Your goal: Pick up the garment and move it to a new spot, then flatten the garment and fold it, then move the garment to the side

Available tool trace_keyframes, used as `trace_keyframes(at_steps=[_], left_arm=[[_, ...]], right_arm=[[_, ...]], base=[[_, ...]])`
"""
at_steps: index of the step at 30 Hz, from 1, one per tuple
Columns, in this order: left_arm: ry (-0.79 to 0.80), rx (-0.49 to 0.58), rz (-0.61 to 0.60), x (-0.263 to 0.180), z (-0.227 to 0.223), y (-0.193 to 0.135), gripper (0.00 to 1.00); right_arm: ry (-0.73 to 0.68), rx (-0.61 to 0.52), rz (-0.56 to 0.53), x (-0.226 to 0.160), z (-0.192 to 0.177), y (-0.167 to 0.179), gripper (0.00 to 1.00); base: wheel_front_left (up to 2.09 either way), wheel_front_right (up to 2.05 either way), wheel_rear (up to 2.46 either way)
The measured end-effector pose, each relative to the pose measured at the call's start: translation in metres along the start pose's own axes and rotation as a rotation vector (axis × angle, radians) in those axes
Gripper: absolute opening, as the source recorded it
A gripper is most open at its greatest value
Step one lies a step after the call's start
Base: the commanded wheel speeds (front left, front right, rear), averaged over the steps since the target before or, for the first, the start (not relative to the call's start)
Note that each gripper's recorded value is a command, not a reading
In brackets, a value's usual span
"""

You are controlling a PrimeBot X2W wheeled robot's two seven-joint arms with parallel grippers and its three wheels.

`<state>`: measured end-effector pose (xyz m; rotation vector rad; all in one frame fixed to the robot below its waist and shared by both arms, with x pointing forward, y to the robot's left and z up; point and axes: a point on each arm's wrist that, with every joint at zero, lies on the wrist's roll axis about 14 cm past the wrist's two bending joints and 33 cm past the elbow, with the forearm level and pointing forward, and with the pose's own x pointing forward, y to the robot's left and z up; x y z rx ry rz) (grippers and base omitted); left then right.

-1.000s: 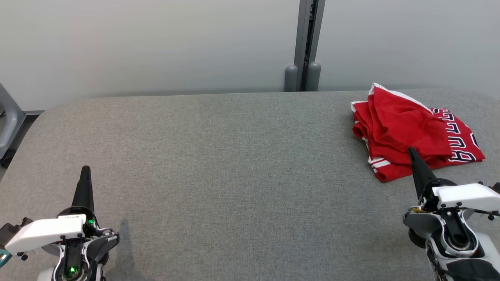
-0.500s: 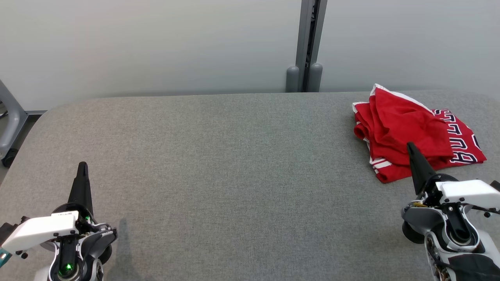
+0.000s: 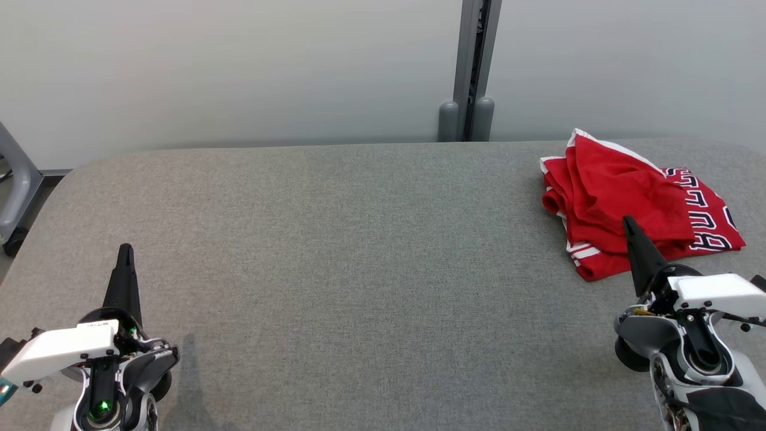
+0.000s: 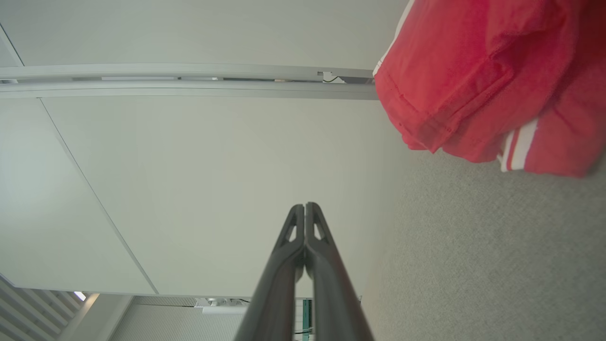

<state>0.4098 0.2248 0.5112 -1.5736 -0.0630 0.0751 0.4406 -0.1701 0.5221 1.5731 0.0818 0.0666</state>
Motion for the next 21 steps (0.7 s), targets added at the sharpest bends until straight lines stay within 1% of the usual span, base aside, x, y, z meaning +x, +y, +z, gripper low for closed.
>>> trace_keyframes(at_steps=[21], left_arm=[[0.000,0.000,0.000,0.0000,0.0001,0.0000,0.00]], right_arm=[[0.000,0.000,0.000,0.0000,0.0000,0.0000,0.00]], base=[[0.00,0.00,0.00]])
